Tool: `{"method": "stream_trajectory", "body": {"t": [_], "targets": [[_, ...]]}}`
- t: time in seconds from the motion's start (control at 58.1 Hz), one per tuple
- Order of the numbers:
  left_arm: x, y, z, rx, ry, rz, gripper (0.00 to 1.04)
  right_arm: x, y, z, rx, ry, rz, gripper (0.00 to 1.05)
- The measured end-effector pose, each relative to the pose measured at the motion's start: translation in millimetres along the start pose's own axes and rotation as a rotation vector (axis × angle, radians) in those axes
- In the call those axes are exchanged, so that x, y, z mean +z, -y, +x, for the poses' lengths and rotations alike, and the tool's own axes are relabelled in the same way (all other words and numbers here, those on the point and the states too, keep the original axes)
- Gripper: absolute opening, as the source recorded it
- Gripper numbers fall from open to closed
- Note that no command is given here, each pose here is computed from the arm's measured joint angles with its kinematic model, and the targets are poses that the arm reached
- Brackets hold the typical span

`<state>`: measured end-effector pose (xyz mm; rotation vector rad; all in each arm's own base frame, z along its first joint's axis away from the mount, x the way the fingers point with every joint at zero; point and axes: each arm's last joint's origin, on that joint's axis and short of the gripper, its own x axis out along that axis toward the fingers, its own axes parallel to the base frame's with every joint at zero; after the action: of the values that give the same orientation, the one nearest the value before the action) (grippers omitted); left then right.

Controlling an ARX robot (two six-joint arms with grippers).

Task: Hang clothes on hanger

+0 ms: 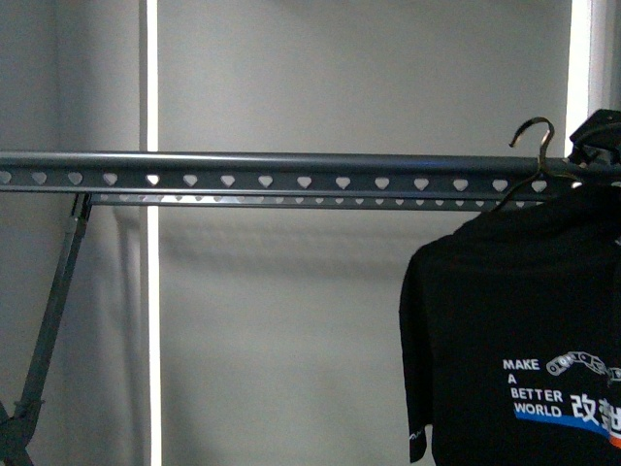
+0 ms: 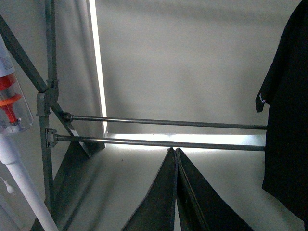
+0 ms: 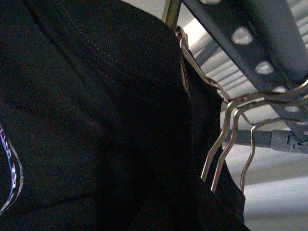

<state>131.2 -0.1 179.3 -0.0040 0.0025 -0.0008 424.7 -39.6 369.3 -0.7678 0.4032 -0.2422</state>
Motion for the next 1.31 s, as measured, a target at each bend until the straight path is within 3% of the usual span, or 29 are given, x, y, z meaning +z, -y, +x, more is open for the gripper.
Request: {"method": "stream_trajectory", "body": {"t": [0.293, 0.551, 0.74, 0.878, 1.05, 1.308], "targets": [[-7, 0, -9, 0.002, 0.018, 0.002, 0.04, 11, -29, 10, -0.003, -0.049, -0.109, 0.03], [-6, 0, -16, 0.001, 0.024, 0.002, 0.04, -5, -51, 16, 0.011, -0.131, -0.228, 0.03], [-6, 0, -19, 0.001, 0.025, 0.002, 0.04, -14, -58, 10, 0.02, -0.105, -0.231, 0.03], [-7, 0, -21, 0.001, 0.024, 0.002, 0.04, -23, -67, -1, 0.059, -0.049, -0.209, 0.23], [-7, 0, -25, 0.002, 0.021, 0.002, 0.04, -33, -75, -30, 0.147, 0.106, -0.082, 0.49], [-10, 0, -34, 0.0, 0.018, 0.002, 0.04, -59, -41, -135, 0.195, 0.499, 0.265, 0.92]]}}
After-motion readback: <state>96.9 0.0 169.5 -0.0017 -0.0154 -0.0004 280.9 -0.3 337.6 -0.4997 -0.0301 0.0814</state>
